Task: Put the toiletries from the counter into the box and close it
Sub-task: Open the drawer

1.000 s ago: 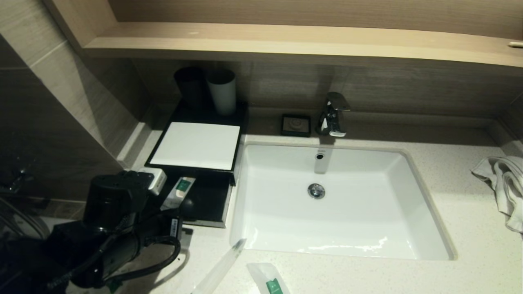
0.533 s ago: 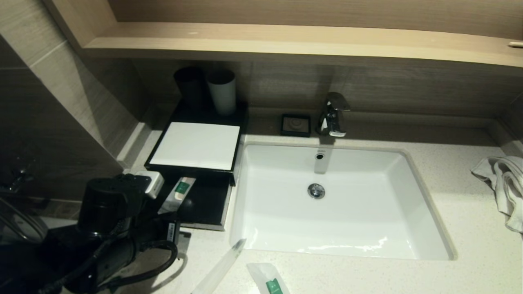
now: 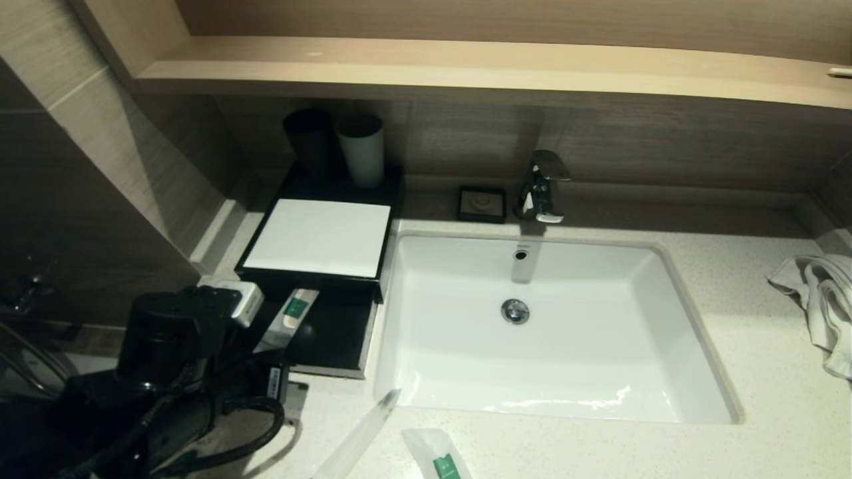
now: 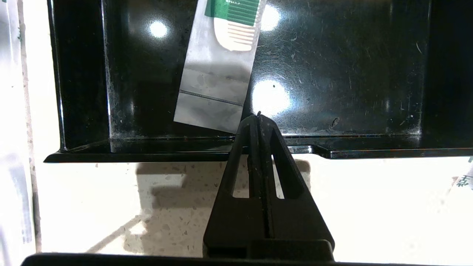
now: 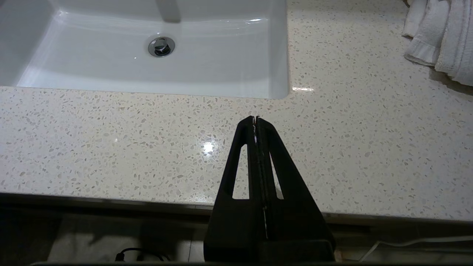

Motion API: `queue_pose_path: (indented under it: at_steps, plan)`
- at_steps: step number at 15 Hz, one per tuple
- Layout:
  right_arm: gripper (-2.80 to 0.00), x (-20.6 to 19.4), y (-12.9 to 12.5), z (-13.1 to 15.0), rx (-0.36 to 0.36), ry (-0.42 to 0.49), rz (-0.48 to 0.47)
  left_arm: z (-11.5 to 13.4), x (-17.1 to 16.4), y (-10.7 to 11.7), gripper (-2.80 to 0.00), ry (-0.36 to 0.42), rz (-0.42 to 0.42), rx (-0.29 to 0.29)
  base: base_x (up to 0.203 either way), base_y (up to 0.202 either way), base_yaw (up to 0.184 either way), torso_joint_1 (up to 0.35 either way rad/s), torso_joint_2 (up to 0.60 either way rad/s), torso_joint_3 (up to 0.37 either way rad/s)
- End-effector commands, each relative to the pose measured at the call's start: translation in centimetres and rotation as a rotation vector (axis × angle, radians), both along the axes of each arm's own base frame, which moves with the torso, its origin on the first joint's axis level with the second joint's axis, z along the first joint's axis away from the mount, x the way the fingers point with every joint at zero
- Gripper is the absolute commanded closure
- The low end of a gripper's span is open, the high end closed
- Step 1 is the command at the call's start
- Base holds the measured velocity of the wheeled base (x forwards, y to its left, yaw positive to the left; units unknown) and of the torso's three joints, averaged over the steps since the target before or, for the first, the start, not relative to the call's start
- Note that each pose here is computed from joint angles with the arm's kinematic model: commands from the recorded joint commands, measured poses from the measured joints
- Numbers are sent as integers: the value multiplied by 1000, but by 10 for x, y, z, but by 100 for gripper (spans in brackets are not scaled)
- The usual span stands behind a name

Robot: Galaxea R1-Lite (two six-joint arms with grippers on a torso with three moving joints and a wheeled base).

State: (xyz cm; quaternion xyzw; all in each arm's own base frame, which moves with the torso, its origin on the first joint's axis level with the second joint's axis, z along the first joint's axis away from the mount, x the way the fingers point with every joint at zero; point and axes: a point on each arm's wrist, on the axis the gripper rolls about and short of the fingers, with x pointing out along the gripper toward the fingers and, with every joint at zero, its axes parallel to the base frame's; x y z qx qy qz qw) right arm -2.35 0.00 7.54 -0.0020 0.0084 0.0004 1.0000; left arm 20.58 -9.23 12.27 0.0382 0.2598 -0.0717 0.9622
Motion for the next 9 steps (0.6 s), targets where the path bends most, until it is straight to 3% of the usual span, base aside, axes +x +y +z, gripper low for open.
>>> queue_pose_path:
  at_steps: [1,9]
  plan:
    - [0,0,0,0,-1,0,1,2,-2,1,0,-5,2,-2,0,0,0,0,0,0]
    - [0,0,0,0,-1,0,0,4,-7,3,0,14,-5,3,0,0,0,0,0,0]
